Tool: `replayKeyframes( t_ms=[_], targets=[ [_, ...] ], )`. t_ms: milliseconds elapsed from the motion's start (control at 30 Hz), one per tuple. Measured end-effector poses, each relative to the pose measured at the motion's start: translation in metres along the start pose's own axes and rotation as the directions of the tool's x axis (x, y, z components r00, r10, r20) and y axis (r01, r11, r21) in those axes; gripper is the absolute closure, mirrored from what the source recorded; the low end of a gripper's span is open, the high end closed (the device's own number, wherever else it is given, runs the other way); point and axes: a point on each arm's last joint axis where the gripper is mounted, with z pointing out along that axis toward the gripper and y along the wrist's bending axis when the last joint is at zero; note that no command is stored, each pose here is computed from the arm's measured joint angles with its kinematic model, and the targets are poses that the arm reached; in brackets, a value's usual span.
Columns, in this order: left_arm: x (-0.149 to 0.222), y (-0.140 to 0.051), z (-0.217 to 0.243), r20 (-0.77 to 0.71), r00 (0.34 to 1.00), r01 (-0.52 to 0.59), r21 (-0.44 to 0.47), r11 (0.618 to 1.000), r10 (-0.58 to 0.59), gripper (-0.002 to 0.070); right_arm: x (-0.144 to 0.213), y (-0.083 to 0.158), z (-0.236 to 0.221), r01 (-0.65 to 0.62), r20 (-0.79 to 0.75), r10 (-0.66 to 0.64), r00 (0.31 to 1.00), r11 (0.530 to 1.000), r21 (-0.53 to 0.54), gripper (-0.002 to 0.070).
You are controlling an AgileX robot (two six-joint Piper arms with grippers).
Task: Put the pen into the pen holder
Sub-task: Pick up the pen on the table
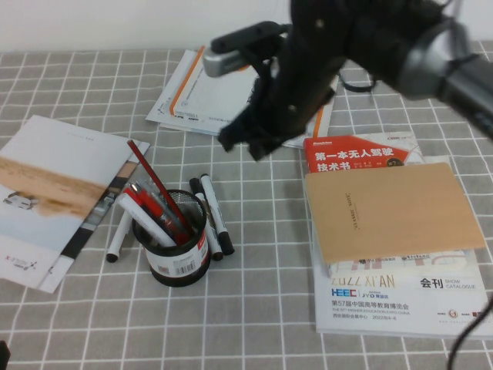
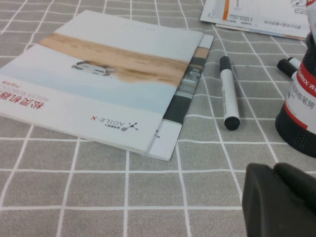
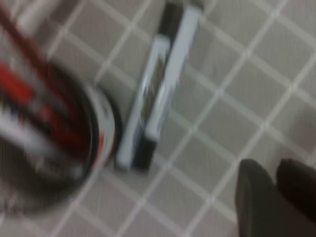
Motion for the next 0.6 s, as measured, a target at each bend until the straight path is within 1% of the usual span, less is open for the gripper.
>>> replayKeyframes(
  t_ms=[200,267,367,600],
  targets=[
    [0.0,0.0,0.0,0.0,1.0,0.0,0.0,1.0,0.0,0.0678,-0.023,0.002,0.023,-0.002,0.05,0.003,0.999,1.0,-0.006,0.0489],
    [0.0,0.0,0.0,0.0,1.0,0.0,0.0,1.0,0.0,0.0678,-0.027,0.003,0.03,-0.002,0.056,0.002,0.998,1.0,-0.007,0.0461],
    [0.0,0.0,0.0,0.0,1.0,0.0,0.0,1.0,0.0,0.0678,-0.03,0.004,0.042,-0.002,0.056,0.002,0.998,1.0,-0.009,0.0444],
    [0.0,0.0,0.0,0.0,1.0,0.0,0.0,1.0,0.0,0.0678,-0.029,0.002,0.074,-0.007,0.013,0.007,1.0,1.0,-0.004,0.0437]
  ],
)
